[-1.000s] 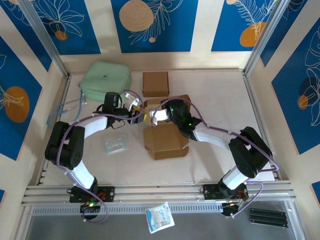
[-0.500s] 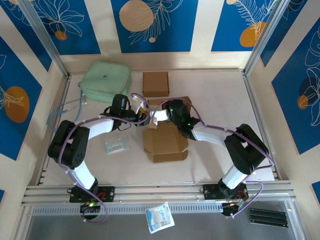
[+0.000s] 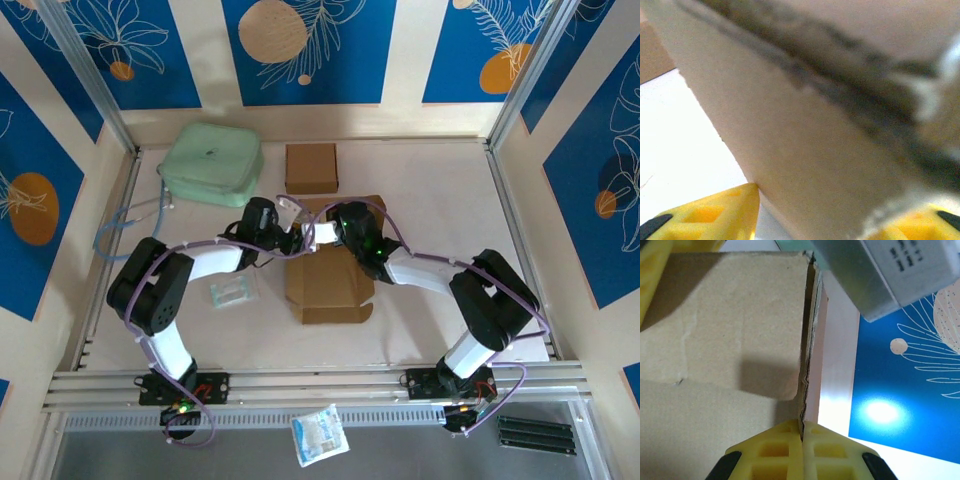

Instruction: Fold the paper box

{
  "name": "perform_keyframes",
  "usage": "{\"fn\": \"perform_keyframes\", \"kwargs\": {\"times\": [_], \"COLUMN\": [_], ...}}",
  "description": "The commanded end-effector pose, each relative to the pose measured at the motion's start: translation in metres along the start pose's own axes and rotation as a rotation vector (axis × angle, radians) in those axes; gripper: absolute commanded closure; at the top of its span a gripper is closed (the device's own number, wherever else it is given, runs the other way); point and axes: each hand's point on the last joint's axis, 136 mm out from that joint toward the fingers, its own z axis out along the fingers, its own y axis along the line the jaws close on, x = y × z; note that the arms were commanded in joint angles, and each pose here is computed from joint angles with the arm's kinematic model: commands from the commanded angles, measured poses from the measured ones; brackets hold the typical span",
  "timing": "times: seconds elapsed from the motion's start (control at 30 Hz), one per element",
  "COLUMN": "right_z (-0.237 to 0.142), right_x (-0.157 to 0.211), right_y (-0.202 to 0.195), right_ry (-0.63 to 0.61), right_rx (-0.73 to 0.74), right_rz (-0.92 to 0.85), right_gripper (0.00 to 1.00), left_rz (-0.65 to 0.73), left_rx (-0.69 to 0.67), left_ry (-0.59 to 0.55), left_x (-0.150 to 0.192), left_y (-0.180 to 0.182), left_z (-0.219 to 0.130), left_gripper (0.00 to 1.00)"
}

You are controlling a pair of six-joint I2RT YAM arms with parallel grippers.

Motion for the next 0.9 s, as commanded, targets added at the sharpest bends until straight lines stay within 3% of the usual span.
{"fn": "perform_keyframes", "kwargs": {"times": [0.0, 0.23, 0.37, 0.43, 0.53, 0.6, 0.7, 0.83, 0.87], "right_z": [-0.007, -0.009, -0.010, -0.010, -0.012, -0.012, -0.013, -0.015, -0.015], "right_x": [-0.008, -0.010, -0.011, -0.012, -0.013, -0.014, -0.013, -0.013, -0.012], "right_y": [0.019, 0.019, 0.018, 0.017, 0.019, 0.021, 0.022, 0.025, 0.025], "right_ry": [-0.026, -0.027, -0.027, -0.026, -0.027, -0.027, -0.023, -0.022, -0.021], "right_rx": [-0.046, -0.047, -0.045, -0.041, -0.041, -0.044, -0.041, -0.051, -0.052], "right_rz": [0.004, 0.017, 0.022, 0.028, 0.037, 0.037, 0.041, 0.056, 0.058], "right_gripper": [1.00, 1.00, 1.00, 1.00, 1.00, 1.00, 1.00, 1.00, 1.00], "left_rz": [-0.004, -0.036, -0.075, -0.088, -0.101, -0.107, -0.112, -0.092, -0.082], "left_rx": [-0.074, -0.108, -0.174, -0.219, -0.275, -0.278, -0.273, -0.260, -0.253], "left_ry": [-0.033, -0.076, -0.085, -0.089, -0.096, -0.102, -0.114, -0.151, -0.163], "left_x": [0.004, 0.003, 0.002, 0.002, 0.000, -0.003, -0.009, -0.027, -0.032], "left_y": [0.009, 0.013, 0.018, 0.021, 0.025, 0.024, 0.023, 0.021, 0.019], "left_z": [0.001, 0.002, 0.006, 0.007, 0.009, 0.012, 0.013, 0.013, 0.012], "left_gripper": [0.53, 0.54, 0.61, 0.67, 0.86, 0.90, 0.89, 0.65, 0.64]}}
